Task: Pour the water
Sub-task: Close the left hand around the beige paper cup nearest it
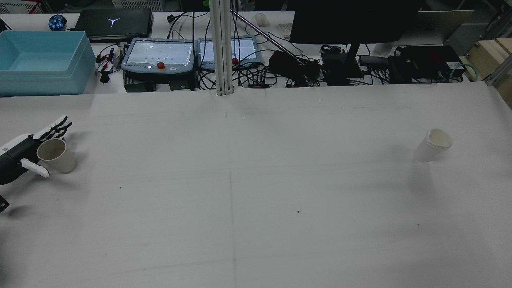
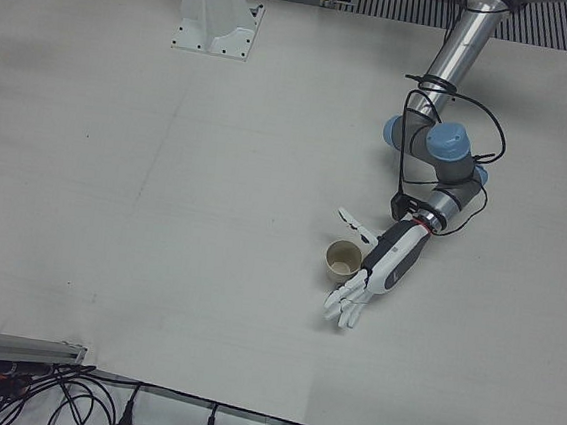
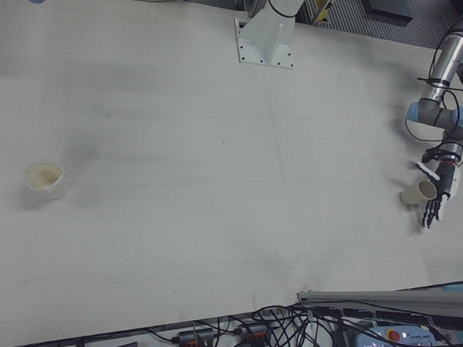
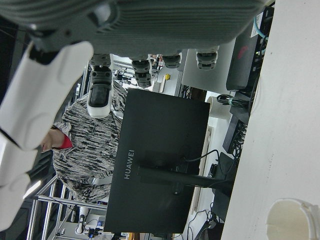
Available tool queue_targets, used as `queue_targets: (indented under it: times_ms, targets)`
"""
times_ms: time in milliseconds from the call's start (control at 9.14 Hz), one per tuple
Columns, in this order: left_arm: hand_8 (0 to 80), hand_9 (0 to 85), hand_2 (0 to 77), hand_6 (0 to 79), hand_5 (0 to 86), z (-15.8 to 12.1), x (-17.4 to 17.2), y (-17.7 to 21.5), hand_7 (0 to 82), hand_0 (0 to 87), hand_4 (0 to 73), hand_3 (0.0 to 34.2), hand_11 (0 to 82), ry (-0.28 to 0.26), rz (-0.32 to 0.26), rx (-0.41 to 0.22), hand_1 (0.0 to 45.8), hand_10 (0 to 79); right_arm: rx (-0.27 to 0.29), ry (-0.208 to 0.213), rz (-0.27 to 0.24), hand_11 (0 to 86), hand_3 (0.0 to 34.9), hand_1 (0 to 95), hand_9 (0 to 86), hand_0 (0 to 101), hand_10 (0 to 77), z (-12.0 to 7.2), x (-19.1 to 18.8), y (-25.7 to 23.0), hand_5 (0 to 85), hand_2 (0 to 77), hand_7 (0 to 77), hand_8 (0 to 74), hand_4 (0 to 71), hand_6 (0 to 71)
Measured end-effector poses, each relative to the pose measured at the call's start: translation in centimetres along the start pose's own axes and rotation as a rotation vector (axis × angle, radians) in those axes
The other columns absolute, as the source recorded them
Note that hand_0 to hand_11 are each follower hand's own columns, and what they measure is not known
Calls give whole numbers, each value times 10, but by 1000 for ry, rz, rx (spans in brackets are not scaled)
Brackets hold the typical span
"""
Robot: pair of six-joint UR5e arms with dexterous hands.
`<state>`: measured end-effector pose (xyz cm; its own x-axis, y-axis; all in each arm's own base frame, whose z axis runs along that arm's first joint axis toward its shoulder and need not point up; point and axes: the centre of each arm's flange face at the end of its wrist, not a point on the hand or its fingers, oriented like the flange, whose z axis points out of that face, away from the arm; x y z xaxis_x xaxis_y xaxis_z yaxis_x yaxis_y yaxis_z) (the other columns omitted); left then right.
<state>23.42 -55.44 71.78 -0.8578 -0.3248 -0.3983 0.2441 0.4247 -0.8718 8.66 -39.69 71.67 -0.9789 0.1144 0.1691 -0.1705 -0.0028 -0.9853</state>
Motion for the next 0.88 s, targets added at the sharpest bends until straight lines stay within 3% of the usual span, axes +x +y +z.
queue_targets:
  times_ms: [219, 328, 547, 656, 766, 875]
  targets:
    - [5, 11, 22, 5, 0, 1, -1, 0, 98, 454, 109, 186, 0, -2, 2, 3, 33, 0, -1, 0, 0, 54, 111, 87, 27, 454, 27, 0, 0, 0, 698, 114, 136, 22, 125, 65]
    - [5, 11, 22, 5, 0, 1, -1, -1, 109, 455, 109, 159, 0, -3, 5, 6, 65, 0, -1, 1, 0, 54, 111, 87, 27, 454, 27, 0, 0, 0, 698, 114, 136, 22, 125, 65]
    - [5, 11, 22, 5, 0, 0, -2, -3, 109, 469, 109, 156, 0, -8, 12, 14, 65, 0, -1, 1, -1, 54, 111, 109, 27, 457, 27, 1, 0, 0, 698, 114, 136, 22, 125, 65]
    - [0, 11, 22, 5, 0, 0, -3, -3, 109, 505, 98, 154, 0, -10, 13, 17, 98, 0, -1, 1, -1, 54, 111, 104, 27, 455, 27, 1, 0, 0, 698, 114, 136, 22, 131, 65]
    - [0, 11, 22, 5, 0, 1, -3, -3, 109, 505, 87, 154, 0, -13, 15, 21, 98, 0, -1, 1, -1, 54, 111, 104, 27, 455, 27, 1, 0, 0, 698, 114, 136, 22, 131, 65]
    - [5, 11, 22, 5, 0, 2, -3, -2, 109, 638, 87, 149, 0, -15, 19, 23, 202, 0, -1, 0, -1, 54, 111, 104, 27, 455, 27, 1, 0, 0, 698, 114, 147, 22, 131, 65]
